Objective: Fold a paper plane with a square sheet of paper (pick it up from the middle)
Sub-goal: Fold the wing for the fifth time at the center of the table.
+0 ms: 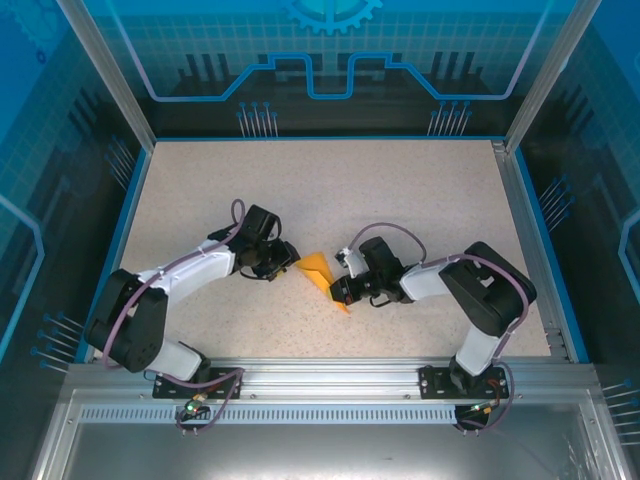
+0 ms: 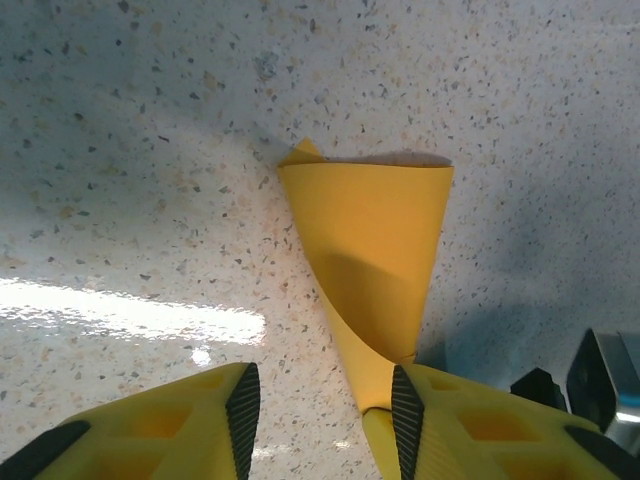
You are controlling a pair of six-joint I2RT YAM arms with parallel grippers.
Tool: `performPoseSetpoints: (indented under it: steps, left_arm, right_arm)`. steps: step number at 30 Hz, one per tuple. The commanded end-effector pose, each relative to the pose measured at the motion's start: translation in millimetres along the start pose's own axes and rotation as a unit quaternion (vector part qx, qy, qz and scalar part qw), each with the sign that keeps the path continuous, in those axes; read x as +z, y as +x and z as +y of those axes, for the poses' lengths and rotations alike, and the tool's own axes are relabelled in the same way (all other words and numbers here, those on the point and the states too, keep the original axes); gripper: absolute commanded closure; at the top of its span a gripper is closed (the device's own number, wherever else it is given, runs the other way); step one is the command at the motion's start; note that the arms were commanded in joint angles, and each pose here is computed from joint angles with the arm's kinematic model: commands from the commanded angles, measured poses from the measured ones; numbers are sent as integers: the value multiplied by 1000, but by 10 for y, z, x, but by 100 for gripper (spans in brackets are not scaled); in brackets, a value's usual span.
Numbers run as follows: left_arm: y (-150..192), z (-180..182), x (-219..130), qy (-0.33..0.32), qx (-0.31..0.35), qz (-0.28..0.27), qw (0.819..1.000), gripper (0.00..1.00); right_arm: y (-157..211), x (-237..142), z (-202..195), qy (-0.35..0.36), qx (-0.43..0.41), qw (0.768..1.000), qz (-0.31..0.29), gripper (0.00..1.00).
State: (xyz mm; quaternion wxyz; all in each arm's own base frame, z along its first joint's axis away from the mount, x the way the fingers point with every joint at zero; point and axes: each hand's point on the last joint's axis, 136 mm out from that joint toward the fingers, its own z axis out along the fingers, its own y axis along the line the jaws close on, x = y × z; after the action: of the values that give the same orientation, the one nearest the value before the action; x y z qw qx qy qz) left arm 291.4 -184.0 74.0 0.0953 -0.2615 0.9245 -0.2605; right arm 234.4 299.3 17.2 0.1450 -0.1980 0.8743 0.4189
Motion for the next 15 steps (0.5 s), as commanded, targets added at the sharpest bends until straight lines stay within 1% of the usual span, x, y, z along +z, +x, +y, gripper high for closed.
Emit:
performPoseSetpoints:
  steps: [1,5,11,15]
  left_arm:
    - [24,-73,-73,30,21,0,999,57]
    - [53,-93,-77,45,34,0,998,57]
    - [103,-165,-28,75,51,7,996,58]
    - [141,-165,44,74,53,16,996,58]
  right_arm:
    - [-45,5,36,-40,48,998,10,100]
    - [-78,8,5,-63,89,994,18,100]
    - [-32,54,-104,-56,134,989,35,100]
    - [13,63,-217,-38,162,985,35,100]
